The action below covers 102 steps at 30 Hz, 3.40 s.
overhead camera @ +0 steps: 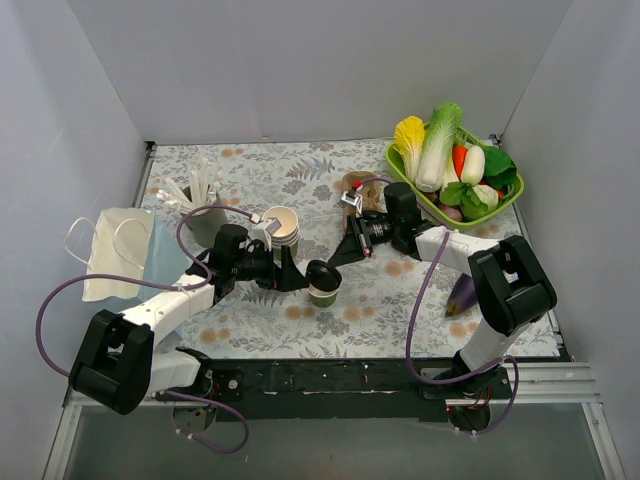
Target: Pack the takeout coffee
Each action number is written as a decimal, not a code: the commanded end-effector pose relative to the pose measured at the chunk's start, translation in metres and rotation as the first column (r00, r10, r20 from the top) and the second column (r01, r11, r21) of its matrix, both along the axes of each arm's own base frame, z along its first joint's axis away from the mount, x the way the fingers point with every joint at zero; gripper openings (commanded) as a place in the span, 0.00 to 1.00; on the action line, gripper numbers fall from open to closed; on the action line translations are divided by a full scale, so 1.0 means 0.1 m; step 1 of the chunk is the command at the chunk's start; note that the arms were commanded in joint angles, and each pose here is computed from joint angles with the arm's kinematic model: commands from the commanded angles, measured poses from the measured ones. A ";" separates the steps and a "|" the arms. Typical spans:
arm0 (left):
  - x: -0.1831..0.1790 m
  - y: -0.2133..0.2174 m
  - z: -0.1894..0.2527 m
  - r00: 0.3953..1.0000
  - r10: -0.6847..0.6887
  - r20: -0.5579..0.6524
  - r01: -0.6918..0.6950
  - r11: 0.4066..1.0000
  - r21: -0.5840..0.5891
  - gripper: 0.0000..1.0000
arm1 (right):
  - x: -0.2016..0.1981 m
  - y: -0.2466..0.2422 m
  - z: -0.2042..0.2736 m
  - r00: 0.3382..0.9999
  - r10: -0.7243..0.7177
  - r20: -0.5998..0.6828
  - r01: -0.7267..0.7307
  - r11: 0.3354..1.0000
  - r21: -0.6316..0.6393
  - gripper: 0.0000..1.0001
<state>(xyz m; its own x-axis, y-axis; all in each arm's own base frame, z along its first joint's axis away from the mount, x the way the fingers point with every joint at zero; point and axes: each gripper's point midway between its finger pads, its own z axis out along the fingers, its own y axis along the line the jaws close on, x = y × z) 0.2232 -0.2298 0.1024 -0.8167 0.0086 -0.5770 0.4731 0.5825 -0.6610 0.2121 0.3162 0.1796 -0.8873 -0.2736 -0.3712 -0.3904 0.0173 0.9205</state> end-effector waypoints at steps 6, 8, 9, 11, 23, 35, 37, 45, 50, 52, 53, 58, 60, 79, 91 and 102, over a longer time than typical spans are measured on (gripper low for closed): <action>0.00 0.02 0.06 0.999 -0.004 0.039 0.004 1.000 -0.005 0.82 | 0.14 0.01 0.03 0.997 -0.015 0.076 0.016 1.000 -0.005 0.01; -0.01 0.02 0.08 0.999 -0.006 0.044 0.007 1.000 -0.009 0.82 | 0.16 0.01 0.04 0.996 -0.019 0.089 0.019 1.000 -0.005 0.01; -0.02 0.01 0.10 0.999 -0.015 0.047 0.016 1.000 -0.017 0.82 | 0.17 0.01 0.03 0.996 -0.022 0.084 0.023 1.000 -0.012 0.01; -0.04 -0.01 0.15 0.998 -0.034 0.057 0.036 0.999 -0.034 0.82 | 0.18 0.01 0.02 0.995 -0.024 0.098 0.025 1.000 -0.014 0.01; -0.14 -0.08 0.28 0.993 -0.093 0.075 0.100 0.990 -0.095 0.83 | 0.21 0.00 -0.01 0.992 -0.037 0.119 0.042 0.998 -0.039 0.06; -0.15 -0.09 0.34 0.991 -0.100 0.088 0.110 0.987 -0.115 0.83 | 0.24 0.00 -0.03 0.989 -0.043 0.140 0.051 0.997 -0.053 0.14; -0.15 -0.08 0.34 0.991 -0.099 0.089 0.109 0.987 -0.116 0.83 | 0.24 0.00 -0.04 0.989 -0.043 0.139 0.052 0.997 -0.058 0.15; -0.13 -0.09 0.35 0.992 -0.093 0.089 0.103 0.988 -0.119 0.83 | 0.25 0.00 -0.07 0.988 -0.040 0.149 0.050 0.997 -0.065 0.17; -0.13 -0.10 0.35 0.992 -0.096 0.083 0.106 0.987 -0.123 0.83 | 0.27 -0.01 -0.11 0.989 -0.040 0.146 0.052 0.995 -0.080 0.23; -0.12 -0.10 0.35 0.992 -0.095 0.084 0.105 0.987 -0.123 0.83 | 0.27 -0.01 -0.11 0.989 -0.038 0.143 0.050 0.996 -0.079 0.25; -0.12 -0.10 0.35 0.992 -0.095 0.086 0.105 0.987 -0.123 0.83 | 0.27 -0.01 -0.11 0.989 -0.038 0.142 0.050 0.996 -0.080 0.25; -0.13 -0.11 0.35 0.992 -0.099 0.082 0.109 0.985 -0.130 0.83 | 0.27 -0.01 -0.15 0.990 -0.036 0.133 0.048 0.995 -0.086 0.27; -0.13 -0.11 0.37 0.992 -0.099 0.084 0.110 0.985 -0.133 0.83 | 0.26 -0.01 -0.16 0.991 -0.034 0.131 0.046 0.995 -0.088 0.27; -0.11 -0.10 0.40 0.993 -0.083 0.088 0.095 0.986 -0.139 0.84 | 0.21 0.00 -0.28 0.994 -0.024 0.110 0.037 0.992 -0.124 0.36; -0.10 -0.10 0.41 0.993 -0.085 0.086 0.097 0.985 -0.142 0.84 | 0.22 0.02 -0.31 0.993 -0.017 0.119 0.034 0.990 -0.139 0.36; -0.11 -0.09 0.41 0.992 -0.080 0.093 0.093 0.986 -0.140 0.83 | 0.18 0.02 -0.32 0.989 -0.010 0.150 0.033 0.988 -0.152 0.36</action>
